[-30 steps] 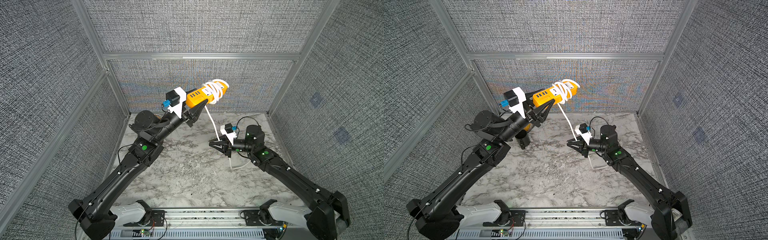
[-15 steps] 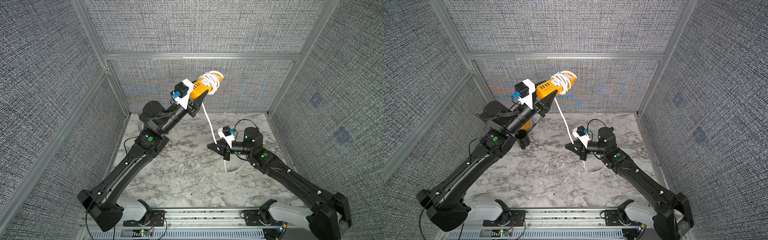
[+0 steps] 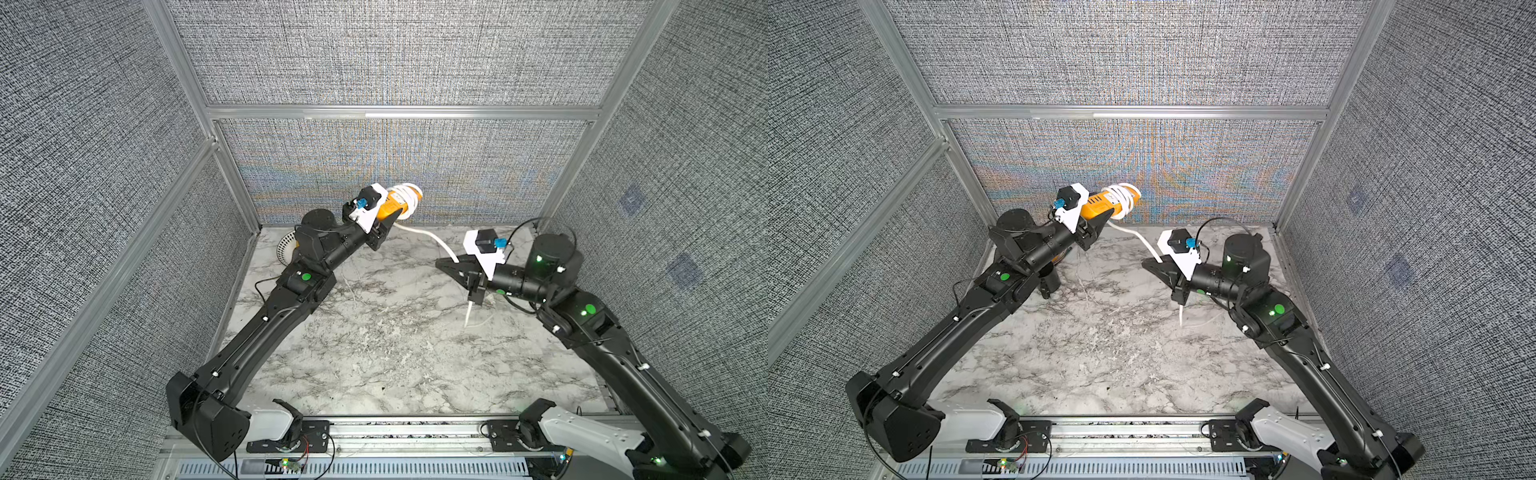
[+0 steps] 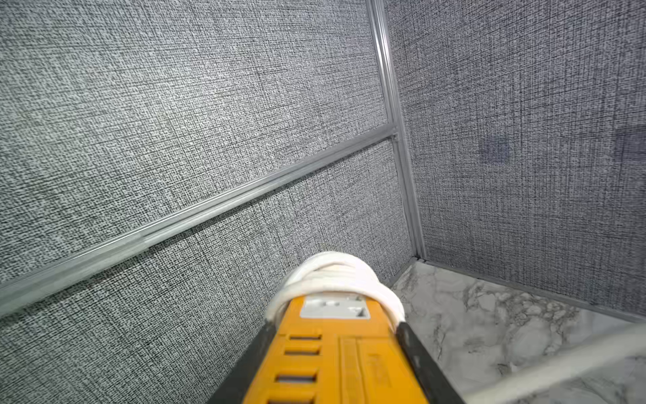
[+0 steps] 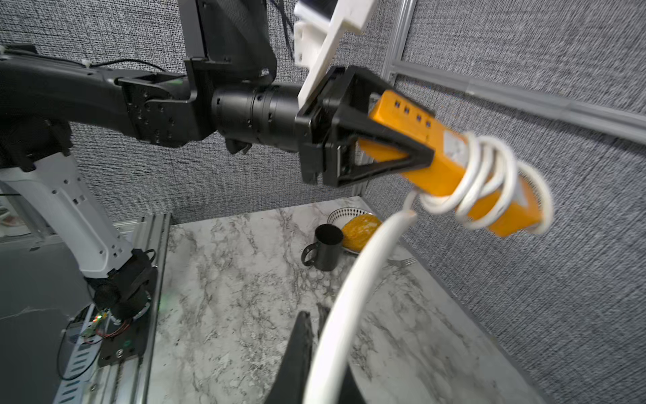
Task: Wrap the cord around the power strip
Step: Wrap the power cord around the power strip.
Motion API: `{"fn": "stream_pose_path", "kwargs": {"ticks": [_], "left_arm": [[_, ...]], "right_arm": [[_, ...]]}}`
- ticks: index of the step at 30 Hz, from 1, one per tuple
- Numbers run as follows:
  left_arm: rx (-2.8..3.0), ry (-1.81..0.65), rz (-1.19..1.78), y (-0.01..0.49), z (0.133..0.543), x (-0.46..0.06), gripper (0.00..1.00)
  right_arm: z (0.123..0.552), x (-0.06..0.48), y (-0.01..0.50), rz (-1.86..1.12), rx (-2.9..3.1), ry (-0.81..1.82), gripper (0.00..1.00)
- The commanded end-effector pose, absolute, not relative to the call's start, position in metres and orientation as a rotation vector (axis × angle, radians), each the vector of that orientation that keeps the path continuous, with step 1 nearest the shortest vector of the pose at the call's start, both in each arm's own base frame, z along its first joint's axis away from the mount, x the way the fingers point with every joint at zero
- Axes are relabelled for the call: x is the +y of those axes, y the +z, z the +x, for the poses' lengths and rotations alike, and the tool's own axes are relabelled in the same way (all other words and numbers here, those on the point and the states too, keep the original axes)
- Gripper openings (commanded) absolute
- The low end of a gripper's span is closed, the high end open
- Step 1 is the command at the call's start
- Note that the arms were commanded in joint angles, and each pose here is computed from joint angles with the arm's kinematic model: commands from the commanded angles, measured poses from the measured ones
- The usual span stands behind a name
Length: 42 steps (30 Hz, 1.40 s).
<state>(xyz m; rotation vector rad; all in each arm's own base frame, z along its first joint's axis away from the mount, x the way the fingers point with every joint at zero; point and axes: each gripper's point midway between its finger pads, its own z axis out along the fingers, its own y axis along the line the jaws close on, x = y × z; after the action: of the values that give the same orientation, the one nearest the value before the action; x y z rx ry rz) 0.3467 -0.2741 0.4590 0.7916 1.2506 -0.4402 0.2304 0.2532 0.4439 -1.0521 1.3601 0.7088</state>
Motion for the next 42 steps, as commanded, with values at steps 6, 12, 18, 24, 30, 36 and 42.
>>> {"fn": "stream_pose_path", "kwargs": {"ticks": [6, 12, 18, 24, 30, 36, 42], "left_arm": [[1.368, -0.487, 1.143, 0.406, 0.299, -0.279, 0.00], [1.331, -0.740, 1.394, 0.397, 0.227, -0.281, 0.00], [1.194, -1.050, 1.439, 0.425, 0.172, -0.281, 0.00], [1.029, -1.273, 1.434, 0.466, 0.135, -0.278, 0.00], [0.933, -1.387, 1.495, 0.492, 0.102, -0.278, 0.00], [0.780, -1.377, 1.457, 0.534, 0.093, -0.279, 0.00], [0.688, -1.320, 1.377, 0.560, 0.100, -0.284, 0.00]], "right_arm": [[0.270, 0.234, 0.482, -1.104, 1.335, 0.293, 0.00], [0.289, 0.238, 0.501, -1.134, 1.288, 0.190, 0.00], [0.301, 0.247, 0.504, -1.178, 1.246, 0.218, 0.00], [0.308, 0.265, 0.478, -1.259, 1.244, 0.420, 0.00], [0.305, 0.281, 0.446, -1.314, 1.240, 0.653, 0.00], [0.297, 0.287, 0.418, -1.273, 1.262, 0.855, 0.00], [0.290, 0.287, 0.392, -1.205, 1.296, 0.973, 0.10]]}}
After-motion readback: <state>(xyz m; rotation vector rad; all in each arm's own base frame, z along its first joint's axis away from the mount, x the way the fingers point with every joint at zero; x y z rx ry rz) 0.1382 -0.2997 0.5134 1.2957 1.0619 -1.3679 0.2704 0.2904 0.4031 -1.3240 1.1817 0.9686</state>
